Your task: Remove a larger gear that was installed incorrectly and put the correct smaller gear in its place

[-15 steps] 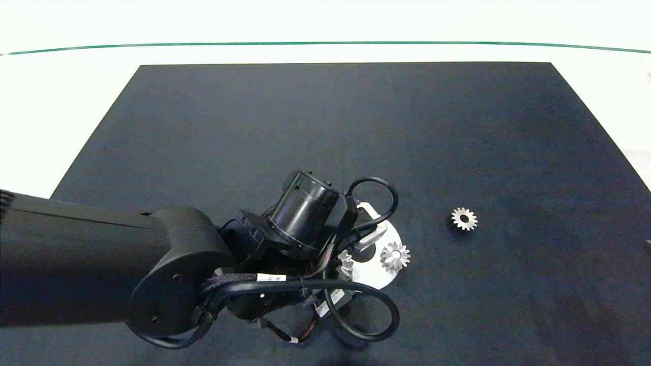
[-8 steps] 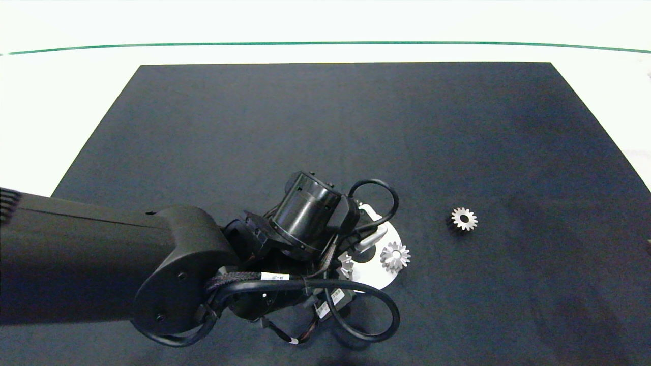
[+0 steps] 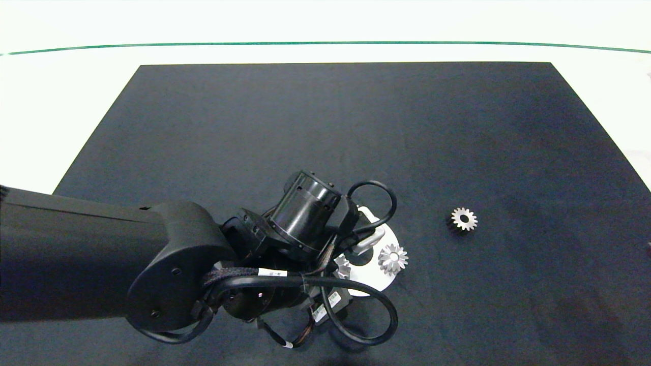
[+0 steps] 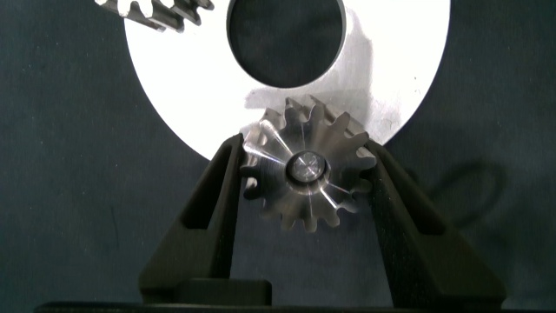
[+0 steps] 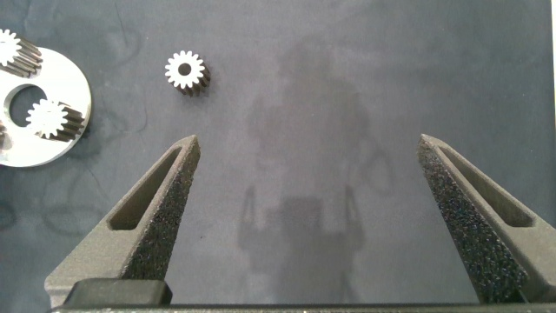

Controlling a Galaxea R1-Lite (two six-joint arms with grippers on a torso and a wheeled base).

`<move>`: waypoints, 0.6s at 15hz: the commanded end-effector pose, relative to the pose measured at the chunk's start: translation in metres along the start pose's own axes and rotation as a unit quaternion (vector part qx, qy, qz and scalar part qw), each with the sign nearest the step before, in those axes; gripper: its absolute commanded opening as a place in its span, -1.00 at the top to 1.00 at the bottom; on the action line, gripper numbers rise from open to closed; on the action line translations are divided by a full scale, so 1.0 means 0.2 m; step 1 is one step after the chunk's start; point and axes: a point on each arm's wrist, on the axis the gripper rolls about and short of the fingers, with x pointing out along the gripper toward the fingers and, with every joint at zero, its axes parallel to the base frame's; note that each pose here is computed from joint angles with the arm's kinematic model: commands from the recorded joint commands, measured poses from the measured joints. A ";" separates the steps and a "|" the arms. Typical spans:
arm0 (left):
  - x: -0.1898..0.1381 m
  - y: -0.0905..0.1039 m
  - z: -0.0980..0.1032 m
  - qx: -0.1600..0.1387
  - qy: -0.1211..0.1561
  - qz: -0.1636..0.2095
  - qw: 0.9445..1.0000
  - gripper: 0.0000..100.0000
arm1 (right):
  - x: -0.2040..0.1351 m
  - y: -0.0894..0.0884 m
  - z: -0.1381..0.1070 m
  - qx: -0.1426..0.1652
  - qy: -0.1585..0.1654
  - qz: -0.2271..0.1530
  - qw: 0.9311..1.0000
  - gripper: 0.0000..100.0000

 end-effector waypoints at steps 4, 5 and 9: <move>-0.02 0.01 0.00 0.001 0.001 0.002 1.000 0.50 | 0.00 0.00 0.00 -0.001 0.000 0.000 1.000 -1.00; -0.02 -0.01 0.01 0.004 -0.001 -0.002 1.000 0.50 | 0.00 0.00 0.00 -0.001 -0.001 0.000 1.000 -1.00; -0.02 -0.02 0.01 0.003 -0.002 -0.003 1.000 0.50 | -0.01 0.00 0.00 -0.001 -0.004 0.001 1.000 -1.00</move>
